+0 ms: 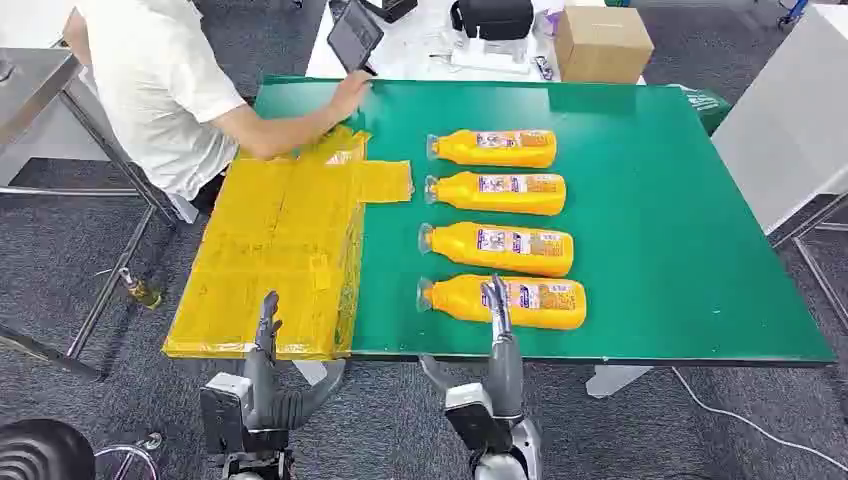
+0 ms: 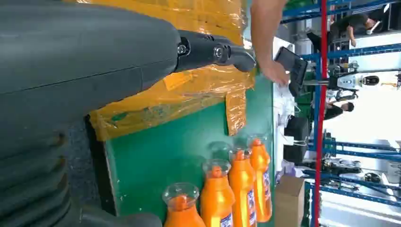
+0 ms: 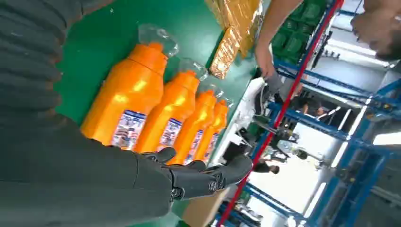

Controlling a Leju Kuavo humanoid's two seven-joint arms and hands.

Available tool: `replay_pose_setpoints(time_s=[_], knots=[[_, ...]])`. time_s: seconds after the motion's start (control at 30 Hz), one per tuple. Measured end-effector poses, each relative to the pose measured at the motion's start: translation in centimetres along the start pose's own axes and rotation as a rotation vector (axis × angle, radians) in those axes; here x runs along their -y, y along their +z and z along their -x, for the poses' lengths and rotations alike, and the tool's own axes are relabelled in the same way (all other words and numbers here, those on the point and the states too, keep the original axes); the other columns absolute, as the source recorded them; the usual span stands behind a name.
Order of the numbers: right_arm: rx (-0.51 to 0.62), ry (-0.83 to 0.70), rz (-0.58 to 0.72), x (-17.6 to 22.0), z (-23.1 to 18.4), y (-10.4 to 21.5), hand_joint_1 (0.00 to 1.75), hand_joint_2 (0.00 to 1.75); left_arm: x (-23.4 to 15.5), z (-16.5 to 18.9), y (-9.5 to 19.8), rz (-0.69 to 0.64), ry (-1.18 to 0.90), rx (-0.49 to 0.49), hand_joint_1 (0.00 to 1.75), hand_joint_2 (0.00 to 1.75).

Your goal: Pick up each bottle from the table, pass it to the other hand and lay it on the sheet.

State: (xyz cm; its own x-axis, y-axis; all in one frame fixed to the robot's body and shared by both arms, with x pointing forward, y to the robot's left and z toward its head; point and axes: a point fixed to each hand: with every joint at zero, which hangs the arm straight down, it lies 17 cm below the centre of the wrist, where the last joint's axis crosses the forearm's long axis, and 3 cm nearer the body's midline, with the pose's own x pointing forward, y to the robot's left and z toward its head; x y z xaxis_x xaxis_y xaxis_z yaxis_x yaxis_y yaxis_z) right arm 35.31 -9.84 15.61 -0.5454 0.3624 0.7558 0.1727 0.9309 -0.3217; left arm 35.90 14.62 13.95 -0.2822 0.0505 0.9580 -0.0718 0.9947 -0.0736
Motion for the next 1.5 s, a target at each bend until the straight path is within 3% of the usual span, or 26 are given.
replay_pose_setpoints(time_s=[0.1, 0.23, 0.53, 0.87, 1.5], knots=[[0.063, 0.081, -0.046, -0.5, -0.3, -0.3, 0.00, 1.75, 0.3, -0.2, -0.2, 0.013, 0.011, 0.007, 0.00, 1.75], [0.136, 0.342, -0.152, -0.3, 2.3, -1.2, 0.00, 1.75, 0.9, -0.2, -0.3, 0.040, 0.019, 0.015, 0.00, 1.75], [0.026, 0.563, -0.168, 3.9, 9.4, -2.9, 0.00, 1.75, 1.3, -0.1, -0.6, 0.059, 0.005, 0.025, 0.00, 1.75], [-0.094, 0.651, -0.206, 5.9, 14.5, -3.4, 0.00, 1.75, 2.0, 0.2, -0.8, 0.090, 0.011, 0.012, 0.00, 1.75], [-0.126, 0.664, -0.243, 5.9, 16.0, -2.4, 0.00, 1.75, 2.0, 0.2, -0.8, 0.090, 0.012, 0.009, 0.00, 1.75]])
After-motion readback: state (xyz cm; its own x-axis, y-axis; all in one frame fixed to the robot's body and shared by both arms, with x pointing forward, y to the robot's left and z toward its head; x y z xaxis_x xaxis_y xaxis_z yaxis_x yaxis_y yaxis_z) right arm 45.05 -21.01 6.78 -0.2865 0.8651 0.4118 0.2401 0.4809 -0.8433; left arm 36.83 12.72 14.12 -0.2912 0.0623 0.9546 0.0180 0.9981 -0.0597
